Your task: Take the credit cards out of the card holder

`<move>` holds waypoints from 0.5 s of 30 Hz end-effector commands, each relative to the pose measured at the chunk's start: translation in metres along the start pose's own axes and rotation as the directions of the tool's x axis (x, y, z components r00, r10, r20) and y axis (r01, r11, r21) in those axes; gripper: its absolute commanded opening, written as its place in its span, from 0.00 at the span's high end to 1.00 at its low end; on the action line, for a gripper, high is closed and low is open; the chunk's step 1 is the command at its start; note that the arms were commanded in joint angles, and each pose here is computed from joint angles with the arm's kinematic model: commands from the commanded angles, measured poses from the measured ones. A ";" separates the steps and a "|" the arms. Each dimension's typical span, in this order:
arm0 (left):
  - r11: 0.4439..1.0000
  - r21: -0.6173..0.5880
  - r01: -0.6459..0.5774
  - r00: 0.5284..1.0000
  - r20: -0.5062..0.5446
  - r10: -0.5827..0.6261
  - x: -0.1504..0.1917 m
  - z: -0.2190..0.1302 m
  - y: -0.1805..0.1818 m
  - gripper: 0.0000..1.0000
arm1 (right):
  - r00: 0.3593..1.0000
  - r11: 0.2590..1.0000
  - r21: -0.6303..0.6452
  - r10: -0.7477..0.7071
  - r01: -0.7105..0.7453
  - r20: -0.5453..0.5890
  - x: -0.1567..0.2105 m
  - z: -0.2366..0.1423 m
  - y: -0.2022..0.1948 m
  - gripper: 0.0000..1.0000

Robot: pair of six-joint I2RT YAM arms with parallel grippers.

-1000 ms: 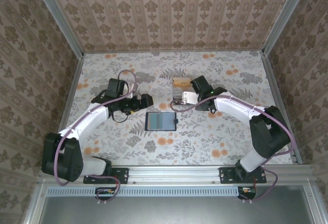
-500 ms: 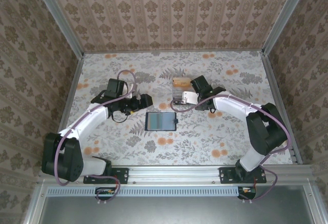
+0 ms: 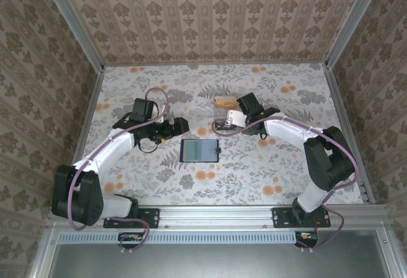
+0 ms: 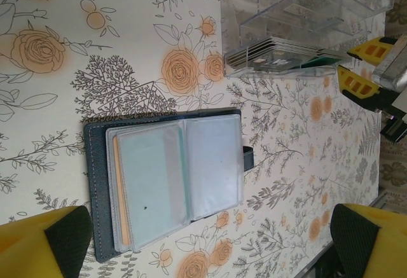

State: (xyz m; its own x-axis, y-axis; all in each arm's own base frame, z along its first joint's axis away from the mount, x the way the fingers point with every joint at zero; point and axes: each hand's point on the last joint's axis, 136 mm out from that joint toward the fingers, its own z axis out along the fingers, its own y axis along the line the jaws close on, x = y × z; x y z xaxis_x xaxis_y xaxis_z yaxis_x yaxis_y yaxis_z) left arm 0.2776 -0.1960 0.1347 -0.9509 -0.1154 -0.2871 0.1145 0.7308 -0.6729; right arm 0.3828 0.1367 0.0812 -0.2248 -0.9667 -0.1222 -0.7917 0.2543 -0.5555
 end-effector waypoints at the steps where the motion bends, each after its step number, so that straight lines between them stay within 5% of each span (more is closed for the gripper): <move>1: 0.999 0.037 -0.030 0.999 0.018 0.029 -0.003 -0.005 -0.008 0.00 | 0.996 0.993 0.083 0.084 -0.087 0.036 -0.006 -0.015 -0.028 0.71; 8: 0.999 0.037 -0.016 1.000 0.010 0.016 -0.002 -0.002 -0.007 0.00 | 0.992 0.990 0.081 0.113 -0.117 0.055 -0.004 -0.016 -0.029 0.67; 15: 0.999 0.039 -0.010 1.000 0.010 0.010 -0.001 -0.001 -0.006 0.00 | 0.981 0.986 -0.054 0.163 -0.158 0.107 -0.008 -0.028 -0.009 0.52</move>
State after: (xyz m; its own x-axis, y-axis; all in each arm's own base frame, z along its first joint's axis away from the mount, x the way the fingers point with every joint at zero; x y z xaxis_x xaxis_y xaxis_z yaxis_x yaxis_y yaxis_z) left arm 0.2768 -0.1973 0.1354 -0.9520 -0.1125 -0.2846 0.1176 0.7240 -0.6797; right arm 0.3869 0.1350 0.0977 -0.2914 -0.9268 -0.2371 -0.7523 0.3751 -0.5416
